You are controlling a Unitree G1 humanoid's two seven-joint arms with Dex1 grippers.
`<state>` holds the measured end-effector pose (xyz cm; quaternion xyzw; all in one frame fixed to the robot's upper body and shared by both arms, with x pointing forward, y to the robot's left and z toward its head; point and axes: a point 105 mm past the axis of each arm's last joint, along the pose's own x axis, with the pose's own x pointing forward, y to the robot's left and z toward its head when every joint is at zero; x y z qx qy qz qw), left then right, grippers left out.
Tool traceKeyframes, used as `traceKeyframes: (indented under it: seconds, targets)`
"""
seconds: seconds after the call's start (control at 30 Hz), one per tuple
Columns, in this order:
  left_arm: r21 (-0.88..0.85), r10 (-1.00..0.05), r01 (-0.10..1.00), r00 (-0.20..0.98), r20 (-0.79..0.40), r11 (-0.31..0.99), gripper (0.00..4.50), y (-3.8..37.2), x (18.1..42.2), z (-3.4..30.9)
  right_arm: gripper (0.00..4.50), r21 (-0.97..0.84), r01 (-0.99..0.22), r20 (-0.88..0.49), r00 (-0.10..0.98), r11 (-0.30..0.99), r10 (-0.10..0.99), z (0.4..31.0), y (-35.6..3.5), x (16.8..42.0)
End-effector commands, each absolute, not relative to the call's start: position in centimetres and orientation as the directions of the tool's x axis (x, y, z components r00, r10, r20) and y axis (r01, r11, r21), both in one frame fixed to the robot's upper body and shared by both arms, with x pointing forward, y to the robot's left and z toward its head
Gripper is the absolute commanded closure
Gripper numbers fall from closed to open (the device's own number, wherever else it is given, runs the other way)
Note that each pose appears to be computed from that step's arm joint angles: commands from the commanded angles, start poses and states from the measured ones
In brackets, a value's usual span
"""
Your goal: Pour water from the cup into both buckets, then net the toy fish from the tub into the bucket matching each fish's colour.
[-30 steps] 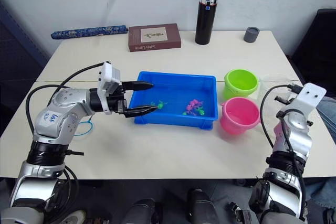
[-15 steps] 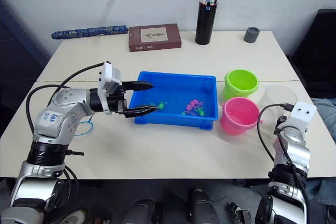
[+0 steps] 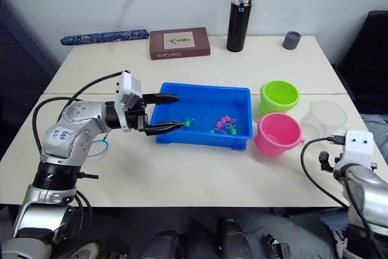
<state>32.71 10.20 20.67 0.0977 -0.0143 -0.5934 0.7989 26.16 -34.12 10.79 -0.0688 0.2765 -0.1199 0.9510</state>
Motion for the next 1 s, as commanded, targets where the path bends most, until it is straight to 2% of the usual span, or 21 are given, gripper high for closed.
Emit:
traceKeyframes:
  seconds: [0.03, 0.23, 0.37, 0.43, 0.53, 0.77, 1.0]
  targets:
    - [0.18, -0.933, 0.927, 0.349, -0.091, 0.33, 0.0, 11.0, 33.1, 20.7, 0.1, -0.199, -0.037, -0.468, 0.882, 0.979, -0.062, 13.8, -32.0, 25.4]
    - [0.14, -0.863, 0.857, 0.505, -0.032, 0.496, 0.0, 12.9, 34.7, 21.0, 0.1, -0.192, -0.265, -0.408, 0.897, 0.945, 0.169, 17.6, -31.0, 24.5]
    - [0.096, -0.769, 0.767, 0.639, -0.023, 0.635, 0.0, 14.9, 35.7, 21.4, 0.1, -0.235, -0.491, -0.286, 0.86, 0.839, 0.423, 20.8, -27.0, 24.4]
    - [0.083, -0.721, 0.721, 0.692, -0.042, 0.688, 0.0, 16.0, 36.1, 21.1, 0.1, -0.284, -0.542, -0.229, 0.839, 0.791, 0.493, 21.6, -25.3, 24.5]
    - [0.074, -0.628, 0.635, 0.772, -0.099, 0.769, 0.0, 18.1, 36.6, 19.8, 0.1, -0.266, -0.651, -0.209, 0.759, 0.711, 0.617, 20.7, -22.3, 24.5]
    - [0.068, -0.448, 0.464, 0.878, -0.168, 0.883, 0.0, 22.0, 37.0, 16.3, 0.1, -0.271, -0.799, -0.163, 0.588, 0.537, 0.792, 18.8, -15.9, 24.3]
    - [0.074, -0.354, 0.373, 0.915, -0.192, 0.925, 0.0, 24.3, 37.0, 14.9, 0.1, -0.263, -0.847, -0.147, 0.508, 0.461, 0.849, 18.3, -14.0, 24.1]
